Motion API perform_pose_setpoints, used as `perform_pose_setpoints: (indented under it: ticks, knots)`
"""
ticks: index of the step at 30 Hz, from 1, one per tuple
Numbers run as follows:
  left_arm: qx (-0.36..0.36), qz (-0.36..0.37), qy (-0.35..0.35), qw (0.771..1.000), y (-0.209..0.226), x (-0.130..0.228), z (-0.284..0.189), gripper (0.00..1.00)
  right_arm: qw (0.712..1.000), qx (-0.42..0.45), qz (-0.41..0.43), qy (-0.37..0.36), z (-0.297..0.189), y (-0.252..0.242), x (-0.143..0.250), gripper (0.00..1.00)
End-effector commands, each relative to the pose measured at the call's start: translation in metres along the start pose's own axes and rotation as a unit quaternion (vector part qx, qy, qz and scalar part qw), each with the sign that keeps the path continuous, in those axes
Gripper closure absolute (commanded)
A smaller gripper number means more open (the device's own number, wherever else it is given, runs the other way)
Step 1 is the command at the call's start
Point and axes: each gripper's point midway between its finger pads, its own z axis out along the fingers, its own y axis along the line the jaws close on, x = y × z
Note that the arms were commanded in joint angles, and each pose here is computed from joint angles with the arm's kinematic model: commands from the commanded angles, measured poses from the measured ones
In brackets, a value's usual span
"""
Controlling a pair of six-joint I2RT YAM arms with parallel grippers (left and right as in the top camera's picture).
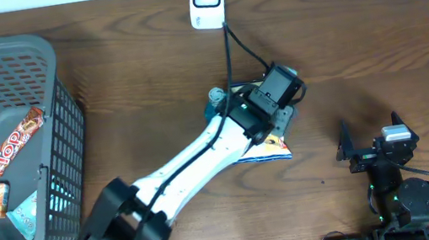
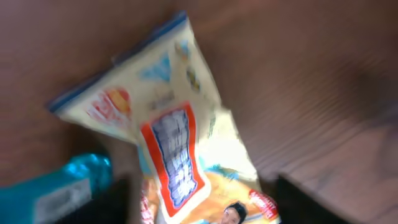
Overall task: Scan the item barcode
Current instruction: 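Carry the snack bag to the scanner and present it, then place the snack bag beside the blue bottle and release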
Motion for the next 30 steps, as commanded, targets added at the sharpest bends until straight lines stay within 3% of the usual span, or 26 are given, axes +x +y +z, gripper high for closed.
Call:
perform_pose_setpoints:
  ticks: [1,6,12,18,25,30]
  knots:
    - [-0.029,-0.017,-0.073,0.997,0.016,-0.039,-0.029,0.94,1.000,-0.002,0.005,0.000,0.000,0.001,0.000,0.01]
    - [-0.046,-0.053,-0.087,0.994,0.034,-0.047,-0.017,0.93,1.000,-0.002,0.005,0.000,0.000,0.001,0.000,0.01]
    - [-0.066,-0.107,-0.038,0.991,0.053,-0.020,0.022,0.93,1.000,-0.002,0.005,0.000,0.000,0.001,0.000,0.01]
    - [0.011,-0.099,0.048,0.994,0.016,0.023,0.073,0.92,1.000,-0.002,0.005,0.000,0.000,0.001,0.000,0.01]
    - [-0.008,-0.096,0.138,0.986,0.002,0.085,0.118,0.92,1.000,-0.002,0.005,0.000,0.000,0.001,0.000,0.01]
    - [-0.011,-0.085,0.140,0.986,-0.003,0.085,0.113,0.92,1.000,-0.002,0.005,0.000,0.000,0.001,0.000,0.01]
